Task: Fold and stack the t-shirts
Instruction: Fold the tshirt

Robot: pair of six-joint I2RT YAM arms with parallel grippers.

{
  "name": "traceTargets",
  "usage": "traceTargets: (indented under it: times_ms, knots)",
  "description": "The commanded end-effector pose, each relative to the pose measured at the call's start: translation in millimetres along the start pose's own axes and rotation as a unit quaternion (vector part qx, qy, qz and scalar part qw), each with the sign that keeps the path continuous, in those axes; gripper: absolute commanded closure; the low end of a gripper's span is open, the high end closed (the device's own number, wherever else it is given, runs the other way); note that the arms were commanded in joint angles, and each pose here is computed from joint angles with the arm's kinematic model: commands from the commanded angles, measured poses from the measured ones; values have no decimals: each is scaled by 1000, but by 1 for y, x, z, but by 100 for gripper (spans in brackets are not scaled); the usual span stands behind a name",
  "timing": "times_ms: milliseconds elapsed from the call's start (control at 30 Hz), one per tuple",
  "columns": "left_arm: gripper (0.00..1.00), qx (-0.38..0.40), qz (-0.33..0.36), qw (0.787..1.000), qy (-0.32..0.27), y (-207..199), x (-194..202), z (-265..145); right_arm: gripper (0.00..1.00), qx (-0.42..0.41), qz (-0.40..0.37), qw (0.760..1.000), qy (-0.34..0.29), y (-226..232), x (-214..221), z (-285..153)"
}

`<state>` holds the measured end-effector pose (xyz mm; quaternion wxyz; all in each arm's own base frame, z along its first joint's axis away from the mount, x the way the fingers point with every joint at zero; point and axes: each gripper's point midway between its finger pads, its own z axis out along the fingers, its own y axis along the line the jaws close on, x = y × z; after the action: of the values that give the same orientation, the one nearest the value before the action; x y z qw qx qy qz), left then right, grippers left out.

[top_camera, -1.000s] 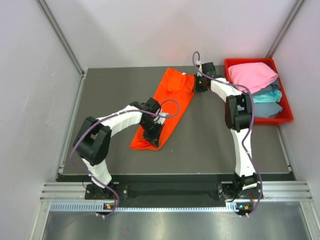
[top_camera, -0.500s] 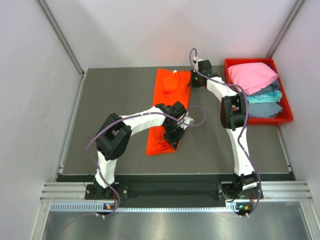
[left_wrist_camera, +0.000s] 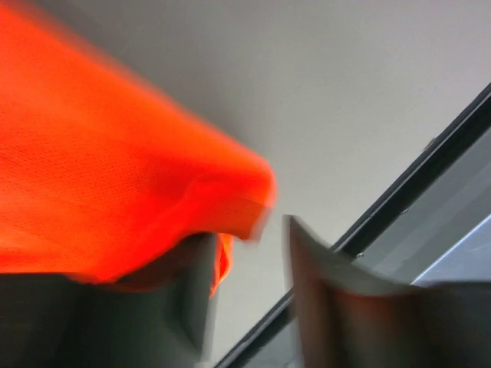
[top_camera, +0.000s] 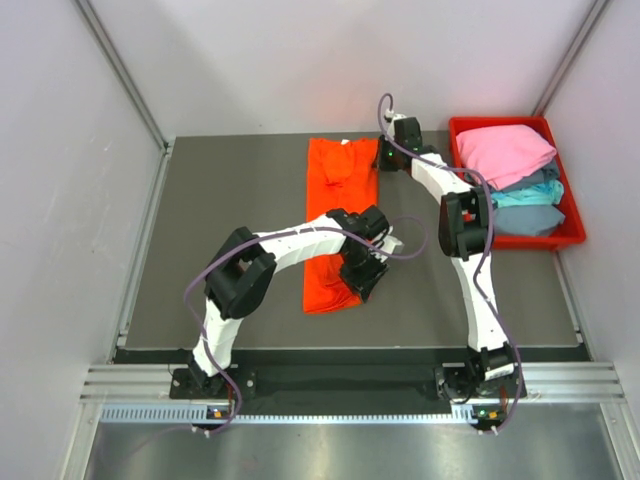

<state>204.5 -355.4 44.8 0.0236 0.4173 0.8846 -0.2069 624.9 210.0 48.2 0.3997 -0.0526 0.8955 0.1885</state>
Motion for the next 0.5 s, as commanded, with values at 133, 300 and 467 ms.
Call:
traceTargets:
  times_ms: [133, 300, 467]
  knots:
    - [41, -11, 39, 998, -37, -12, -1, -45, 51, -3, -10, 999, -41, 9, -46, -66]
    - [39, -51, 66, 992, -91, -13, -7, -90, 49, 17, -3, 999, -40, 3, -44, -136]
    - [37, -99, 56, 984, -136, 2, 2, -130, 51, -27, 9, 1000, 9, 23, -7, -194]
